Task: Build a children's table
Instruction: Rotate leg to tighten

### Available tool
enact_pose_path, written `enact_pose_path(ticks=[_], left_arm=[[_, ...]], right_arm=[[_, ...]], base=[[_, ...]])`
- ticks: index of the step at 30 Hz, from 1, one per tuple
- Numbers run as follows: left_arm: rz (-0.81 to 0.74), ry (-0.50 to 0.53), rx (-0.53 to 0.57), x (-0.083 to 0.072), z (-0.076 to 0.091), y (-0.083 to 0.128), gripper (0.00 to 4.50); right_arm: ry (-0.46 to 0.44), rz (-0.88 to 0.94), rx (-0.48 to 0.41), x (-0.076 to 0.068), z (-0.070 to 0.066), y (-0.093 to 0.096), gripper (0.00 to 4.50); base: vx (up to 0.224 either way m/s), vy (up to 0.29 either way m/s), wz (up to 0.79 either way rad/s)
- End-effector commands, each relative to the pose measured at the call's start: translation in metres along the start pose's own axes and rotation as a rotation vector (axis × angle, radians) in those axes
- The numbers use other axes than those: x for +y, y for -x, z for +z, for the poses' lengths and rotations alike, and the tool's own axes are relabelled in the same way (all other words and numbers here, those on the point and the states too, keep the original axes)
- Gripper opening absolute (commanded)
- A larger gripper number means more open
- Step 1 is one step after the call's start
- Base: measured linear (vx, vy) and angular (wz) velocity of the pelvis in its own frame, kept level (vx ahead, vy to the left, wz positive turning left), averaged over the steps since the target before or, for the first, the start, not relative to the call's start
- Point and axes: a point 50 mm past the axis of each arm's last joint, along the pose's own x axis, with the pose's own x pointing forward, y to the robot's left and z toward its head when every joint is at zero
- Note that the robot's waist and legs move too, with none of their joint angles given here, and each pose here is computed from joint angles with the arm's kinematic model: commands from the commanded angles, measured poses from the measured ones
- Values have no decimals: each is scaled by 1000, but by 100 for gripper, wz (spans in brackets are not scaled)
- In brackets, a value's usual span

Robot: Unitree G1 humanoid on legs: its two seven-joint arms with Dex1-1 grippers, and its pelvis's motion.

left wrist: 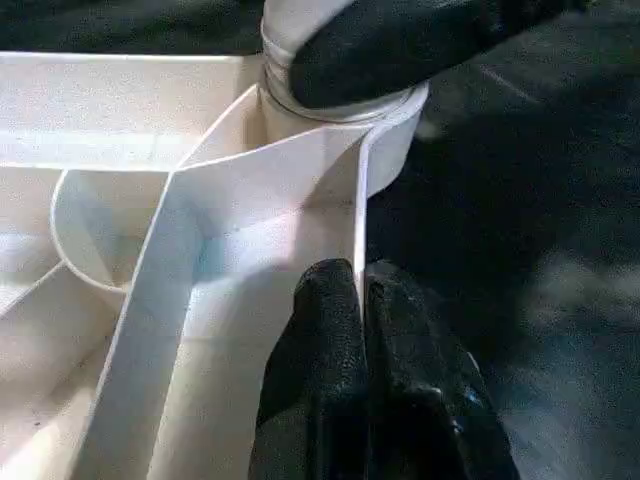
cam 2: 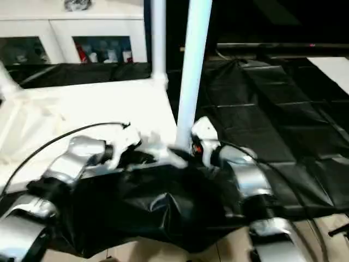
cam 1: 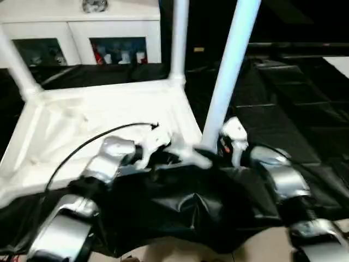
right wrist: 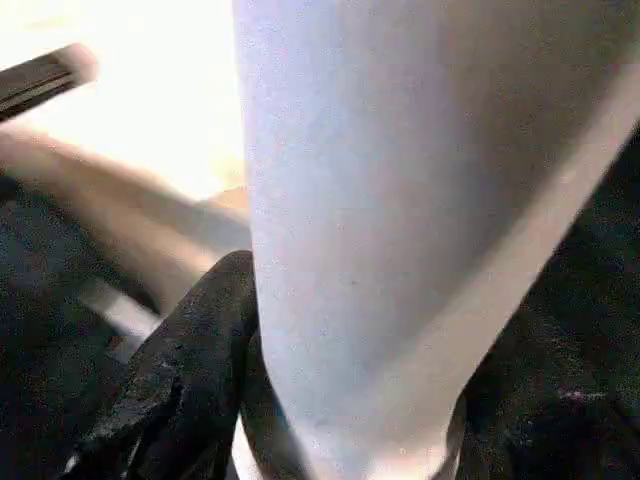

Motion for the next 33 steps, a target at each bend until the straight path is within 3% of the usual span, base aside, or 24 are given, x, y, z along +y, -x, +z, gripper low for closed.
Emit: enact_pose_path(ticks=[1,6,9,11,12,14,16,22,27,33], left_arm=[[124,-9,-102,3,38,-20,0],[160,0,-119,3,47,-28,0],[147,-17,-136,0,49,-30,0],[142,-23,-135,1,48,-29,0],[121,-35,-135,0,46,-27,0],[106,-42,-134,0,43,-25,0],[82,-53,-129,0,40,-22,0],[-8,-90,-116,-2,28,-10,0],[-112,-150,-88,-4,17,5,0],[-213,-152,-76,-8,10,17,0]], right_arm=[[-135,-23,67,31,-14,-28,257],[-152,-120,78,38,-10,-43,257],[-127,-116,23,41,-2,-48,257],[-158,-97,-1,40,1,-49,257],[-196,-63,-33,39,6,-48,291],[-185,-34,-49,38,8,-47,324],[-143,34,-53,38,10,-44,324],[12,258,-37,38,7,-27,329],[114,484,8,34,1,1,329],[142,605,81,31,-5,22,329]], base=[[0,0,0],[0,0,0],[0,0,0],[0,0,0],[0,0,0],[0,0,0],[0,0,0],[0,0,0],[0,0,0],[0,0,0]])
